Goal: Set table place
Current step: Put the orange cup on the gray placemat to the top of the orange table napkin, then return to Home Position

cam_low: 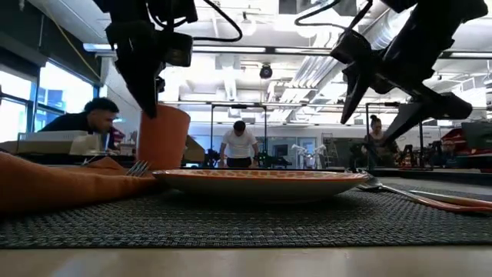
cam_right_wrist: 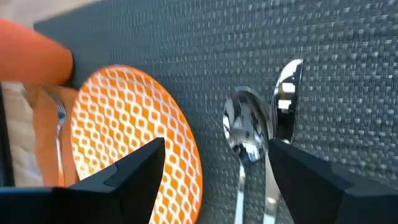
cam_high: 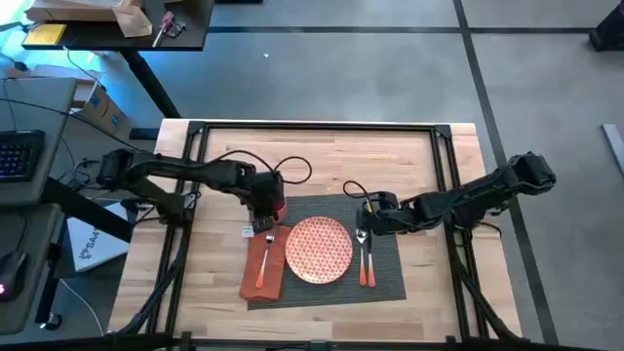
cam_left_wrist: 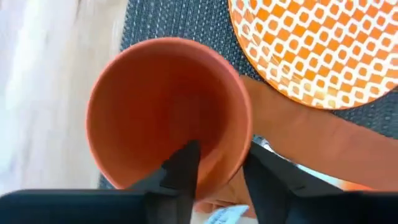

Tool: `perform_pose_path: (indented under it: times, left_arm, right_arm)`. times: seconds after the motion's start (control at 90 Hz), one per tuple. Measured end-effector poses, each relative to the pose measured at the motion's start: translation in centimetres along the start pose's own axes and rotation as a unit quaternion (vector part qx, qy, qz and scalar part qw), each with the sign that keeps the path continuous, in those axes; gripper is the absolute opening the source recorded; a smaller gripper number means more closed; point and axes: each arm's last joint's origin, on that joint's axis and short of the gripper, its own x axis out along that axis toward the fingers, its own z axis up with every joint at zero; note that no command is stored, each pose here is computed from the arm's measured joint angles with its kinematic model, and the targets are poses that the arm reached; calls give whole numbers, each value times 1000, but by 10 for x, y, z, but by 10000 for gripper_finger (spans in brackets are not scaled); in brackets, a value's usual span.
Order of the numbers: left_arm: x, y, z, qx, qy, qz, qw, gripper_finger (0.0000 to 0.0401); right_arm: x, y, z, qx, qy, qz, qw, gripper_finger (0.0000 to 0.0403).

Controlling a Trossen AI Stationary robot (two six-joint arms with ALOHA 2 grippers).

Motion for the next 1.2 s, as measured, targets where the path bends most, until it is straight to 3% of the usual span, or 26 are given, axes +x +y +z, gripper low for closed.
perform_pose_path:
  times: [0.167, 0.311, 0.378, 0.456, 0.622, 0.833, 0.956, 1.078, 1.2]
  left_arm:
    - [-27, -6, 13, -66, -45, -26, 996, 135]
    - [-54, -10, 27, -114, -104, -32, 988, 135]
    - [-64, -12, 32, -136, -123, -30, 983, 135]
    - [-73, -13, 36, -158, -144, -27, 976, 135]
    - [-82, -13, 41, -188, -171, -19, 967, 135]
    - [-89, -14, 47, -219, -195, -54, 954, 136]
    - [-93, -13, 52, -230, -216, -87, 945, 136]
    - [-98, -14, 57, -224, -246, -108, 937, 134]
    - [-109, -11, 58, -214, -282, -121, 927, 128]
  right_arm:
    - [-36, 7, 5, -131, 53, 92, 986, 265]
    - [-84, -3, 13, -257, 104, 229, 933, 232]
    - [-102, -21, 17, -273, 131, 283, 910, 208]
    - [-113, -49, 23, -263, 134, 319, 901, 173]
    - [-112, -103, 27, -263, 103, 388, 877, 98]
    - [-101, -138, 28, -304, 48, 455, 836, 13]
    - [-90, -140, 26, -345, 25, 442, 828, 6]
    - [-82, -138, 24, -380, -5, 466, 799, 2]
    - [-67, -137, 23, -377, -50, 516, 767, 0]
